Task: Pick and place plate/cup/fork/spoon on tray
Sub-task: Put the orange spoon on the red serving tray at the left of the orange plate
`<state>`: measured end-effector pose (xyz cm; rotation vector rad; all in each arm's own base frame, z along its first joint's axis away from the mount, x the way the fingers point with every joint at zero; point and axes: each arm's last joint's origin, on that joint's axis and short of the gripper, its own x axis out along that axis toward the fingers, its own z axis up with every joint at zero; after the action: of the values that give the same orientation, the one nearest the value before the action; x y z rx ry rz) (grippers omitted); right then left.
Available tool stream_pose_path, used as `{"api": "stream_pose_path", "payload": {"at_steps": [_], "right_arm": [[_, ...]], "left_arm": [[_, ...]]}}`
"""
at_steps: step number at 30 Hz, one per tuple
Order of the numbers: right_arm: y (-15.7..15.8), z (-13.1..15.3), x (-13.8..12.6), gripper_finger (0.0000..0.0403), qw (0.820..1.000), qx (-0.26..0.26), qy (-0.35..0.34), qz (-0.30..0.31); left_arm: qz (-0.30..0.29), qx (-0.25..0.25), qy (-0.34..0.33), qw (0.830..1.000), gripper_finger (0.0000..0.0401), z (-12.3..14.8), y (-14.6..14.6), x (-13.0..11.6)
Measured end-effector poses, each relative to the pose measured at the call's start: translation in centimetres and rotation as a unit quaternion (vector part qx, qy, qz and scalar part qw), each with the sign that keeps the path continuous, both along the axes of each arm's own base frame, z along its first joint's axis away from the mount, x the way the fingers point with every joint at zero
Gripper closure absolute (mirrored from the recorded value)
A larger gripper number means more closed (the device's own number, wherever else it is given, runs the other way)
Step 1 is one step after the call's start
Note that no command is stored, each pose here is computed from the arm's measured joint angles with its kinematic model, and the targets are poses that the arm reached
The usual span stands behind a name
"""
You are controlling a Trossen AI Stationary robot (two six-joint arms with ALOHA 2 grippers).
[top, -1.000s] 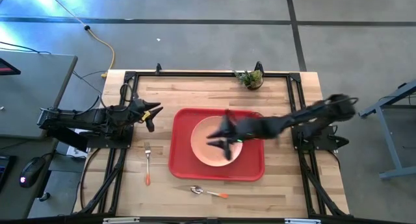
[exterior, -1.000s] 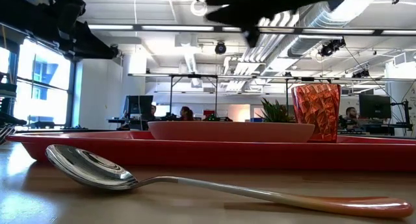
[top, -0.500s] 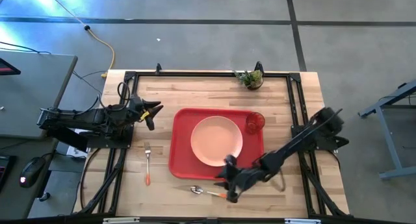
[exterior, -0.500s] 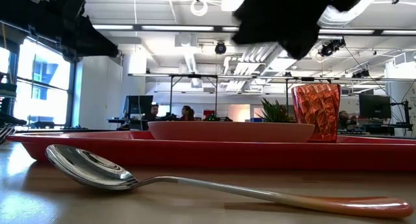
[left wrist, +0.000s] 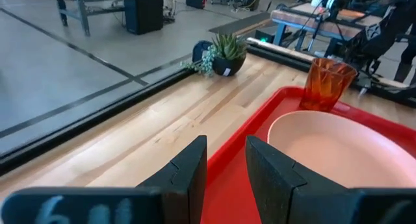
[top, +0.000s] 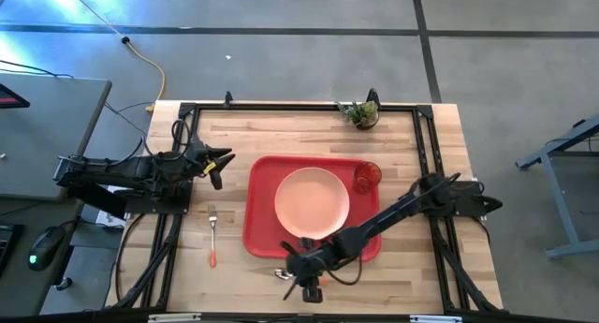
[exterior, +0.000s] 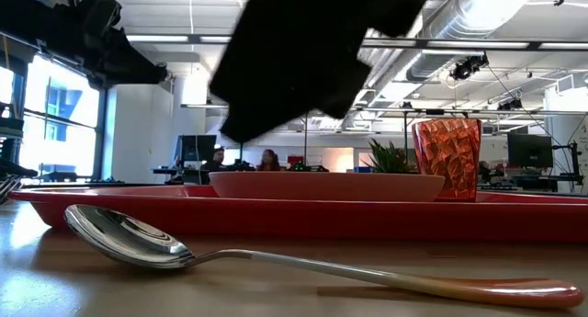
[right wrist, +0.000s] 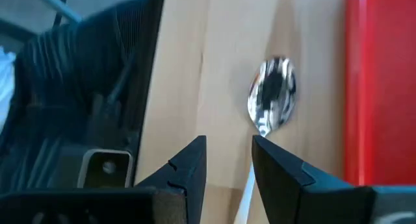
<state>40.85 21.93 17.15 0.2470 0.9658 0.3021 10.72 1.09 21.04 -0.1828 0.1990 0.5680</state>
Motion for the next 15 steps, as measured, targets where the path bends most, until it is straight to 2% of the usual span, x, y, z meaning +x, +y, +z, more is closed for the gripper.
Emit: {"api": "stream_pose_path", "payload": {"at_steps": [8, 15], "right_arm": [[-0.6, -0.5, 0.3, 0.0291, 1.0, 0.003, 0.014, 0.0], [-1.2, -0.6, 0.5, 0.0291, 0.998, -0.023, 0.013, -0.064]], "left_arm": [[0.003, -0.009, -0.008, 1.0, 0.0304, 0.0, 0.0, 0.0], [0.002, -0.007, -0.015, 1.0, 0.0304, 0.2, 0.0, 0.1]]}}
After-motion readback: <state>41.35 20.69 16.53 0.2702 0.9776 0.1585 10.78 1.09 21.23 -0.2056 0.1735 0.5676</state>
